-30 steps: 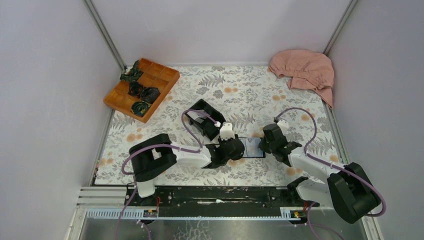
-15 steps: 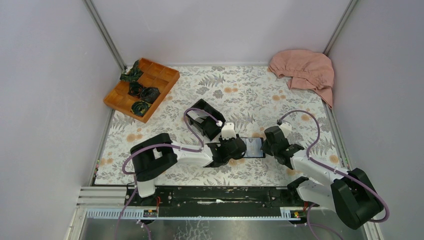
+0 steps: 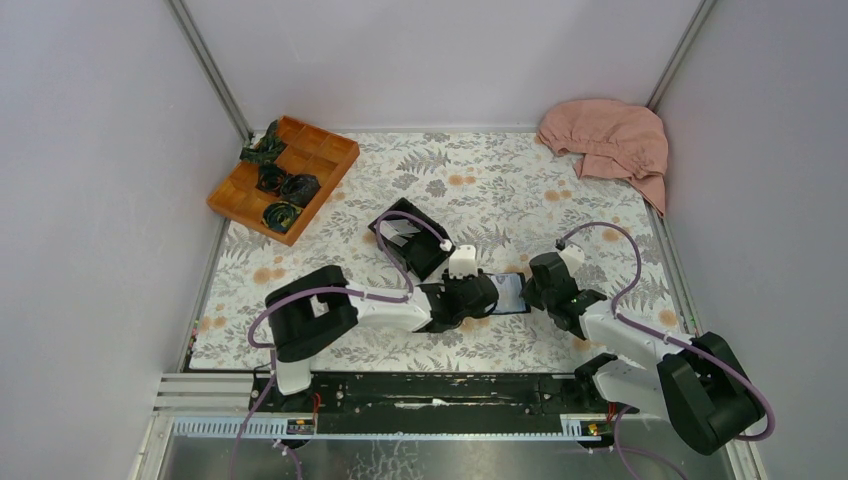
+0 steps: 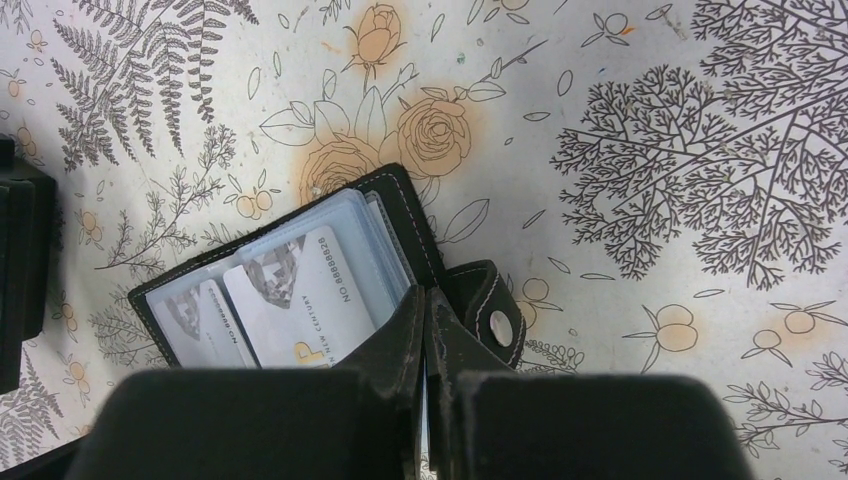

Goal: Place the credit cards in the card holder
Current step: Turn over the card slot in the card holder.

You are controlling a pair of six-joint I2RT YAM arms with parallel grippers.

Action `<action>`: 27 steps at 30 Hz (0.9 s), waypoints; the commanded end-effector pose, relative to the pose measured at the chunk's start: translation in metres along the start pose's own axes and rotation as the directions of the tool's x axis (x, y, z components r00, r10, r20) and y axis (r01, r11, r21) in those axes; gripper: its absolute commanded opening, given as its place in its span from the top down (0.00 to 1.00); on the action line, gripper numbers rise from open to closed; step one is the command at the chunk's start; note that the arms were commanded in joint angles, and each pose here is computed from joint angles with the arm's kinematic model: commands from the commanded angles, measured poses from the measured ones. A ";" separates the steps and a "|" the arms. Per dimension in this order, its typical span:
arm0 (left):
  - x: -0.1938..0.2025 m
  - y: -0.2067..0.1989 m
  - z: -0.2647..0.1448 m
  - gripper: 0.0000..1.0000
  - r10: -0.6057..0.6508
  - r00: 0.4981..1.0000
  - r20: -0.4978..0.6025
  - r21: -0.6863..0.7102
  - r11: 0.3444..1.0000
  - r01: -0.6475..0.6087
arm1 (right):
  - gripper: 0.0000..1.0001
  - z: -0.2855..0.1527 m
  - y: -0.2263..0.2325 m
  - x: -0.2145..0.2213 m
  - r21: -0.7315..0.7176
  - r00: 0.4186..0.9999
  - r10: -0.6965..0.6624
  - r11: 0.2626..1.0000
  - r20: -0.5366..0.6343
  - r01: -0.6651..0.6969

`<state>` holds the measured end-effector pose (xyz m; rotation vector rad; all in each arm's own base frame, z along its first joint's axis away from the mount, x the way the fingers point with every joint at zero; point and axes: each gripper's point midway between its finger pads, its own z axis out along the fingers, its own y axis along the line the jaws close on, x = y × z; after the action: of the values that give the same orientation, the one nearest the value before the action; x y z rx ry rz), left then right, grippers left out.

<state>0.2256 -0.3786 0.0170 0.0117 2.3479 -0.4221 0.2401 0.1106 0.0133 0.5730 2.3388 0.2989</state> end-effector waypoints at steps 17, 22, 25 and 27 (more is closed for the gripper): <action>-0.001 0.018 -0.013 0.55 0.218 0.976 -0.027 -0.156 0.963 -0.219 | 1.00 0.003 -0.002 0.030 -0.035 0.995 0.017 0.999 -0.103 -0.020; -0.007 0.011 -0.013 0.55 0.249 0.968 -0.014 -0.163 0.955 -0.248 | 1.00 0.002 -0.003 0.030 -0.036 0.995 0.016 0.999 -0.102 -0.019; -0.010 0.006 -0.012 0.55 0.255 0.967 -0.009 -0.158 0.954 -0.253 | 1.00 0.002 -0.002 0.029 -0.040 0.995 0.015 0.999 -0.100 -0.019; -0.011 0.003 -0.010 0.55 0.257 0.966 -0.005 -0.155 0.954 -0.255 | 1.00 0.001 -0.001 0.028 -0.041 0.995 0.015 0.999 -0.098 -0.019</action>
<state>0.2216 -0.3706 0.0268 0.1991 2.3533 -0.1721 0.2427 0.1217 0.0132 0.5777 2.3201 0.3883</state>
